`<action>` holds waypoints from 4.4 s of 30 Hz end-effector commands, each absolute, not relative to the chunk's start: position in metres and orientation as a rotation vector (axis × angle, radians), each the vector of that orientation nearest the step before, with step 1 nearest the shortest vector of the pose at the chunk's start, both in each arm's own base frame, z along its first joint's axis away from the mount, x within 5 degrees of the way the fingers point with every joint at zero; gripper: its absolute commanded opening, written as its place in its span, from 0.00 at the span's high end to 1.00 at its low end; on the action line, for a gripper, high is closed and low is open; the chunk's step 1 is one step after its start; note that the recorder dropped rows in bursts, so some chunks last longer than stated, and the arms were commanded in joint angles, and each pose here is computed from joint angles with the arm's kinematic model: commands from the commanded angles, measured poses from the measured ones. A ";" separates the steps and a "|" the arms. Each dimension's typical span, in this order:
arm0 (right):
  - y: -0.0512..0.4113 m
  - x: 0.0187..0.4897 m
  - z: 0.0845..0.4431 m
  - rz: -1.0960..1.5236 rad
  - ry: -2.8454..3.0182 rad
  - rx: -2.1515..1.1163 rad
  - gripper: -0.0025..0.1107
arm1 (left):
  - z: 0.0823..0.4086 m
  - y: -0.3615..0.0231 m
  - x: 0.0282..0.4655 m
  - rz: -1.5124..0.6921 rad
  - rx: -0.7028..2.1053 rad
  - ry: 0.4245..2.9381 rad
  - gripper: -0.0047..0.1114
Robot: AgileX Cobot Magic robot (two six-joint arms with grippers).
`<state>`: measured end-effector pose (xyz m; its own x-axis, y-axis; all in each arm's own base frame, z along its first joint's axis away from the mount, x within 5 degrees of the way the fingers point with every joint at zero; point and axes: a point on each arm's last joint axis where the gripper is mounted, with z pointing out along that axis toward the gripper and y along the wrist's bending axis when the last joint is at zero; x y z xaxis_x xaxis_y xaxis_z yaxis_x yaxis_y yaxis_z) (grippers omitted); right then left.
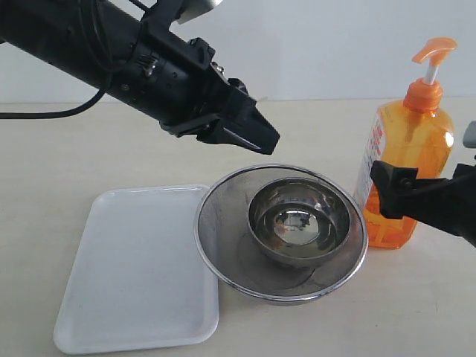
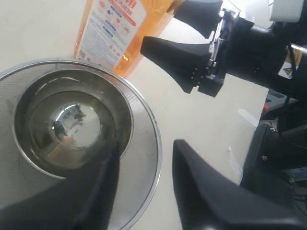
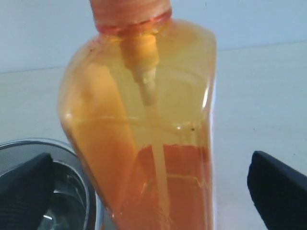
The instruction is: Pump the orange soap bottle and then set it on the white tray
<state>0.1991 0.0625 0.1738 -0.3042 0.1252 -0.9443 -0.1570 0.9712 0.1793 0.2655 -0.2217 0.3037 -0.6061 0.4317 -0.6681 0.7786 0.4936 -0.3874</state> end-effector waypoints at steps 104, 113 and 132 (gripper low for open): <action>0.098 0.219 0.149 -0.422 1.737 -0.558 0.96 | 0.313 -0.251 0.246 -1.177 0.999 2.134 0.66; 0.099 0.219 0.148 -0.416 1.743 -0.562 0.96 | 0.283 -0.264 0.258 -1.169 1.070 2.180 0.72; 0.099 0.219 0.148 -0.412 1.742 -0.566 0.96 | 0.305 -0.296 0.291 -1.339 0.991 2.075 0.72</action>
<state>0.2176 0.0984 0.1415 -0.2342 -0.5676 -0.7893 -0.1799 0.8231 -0.5386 0.2913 -0.2917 0.3060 -0.6150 0.3085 -0.7257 0.7879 0.2767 -0.5501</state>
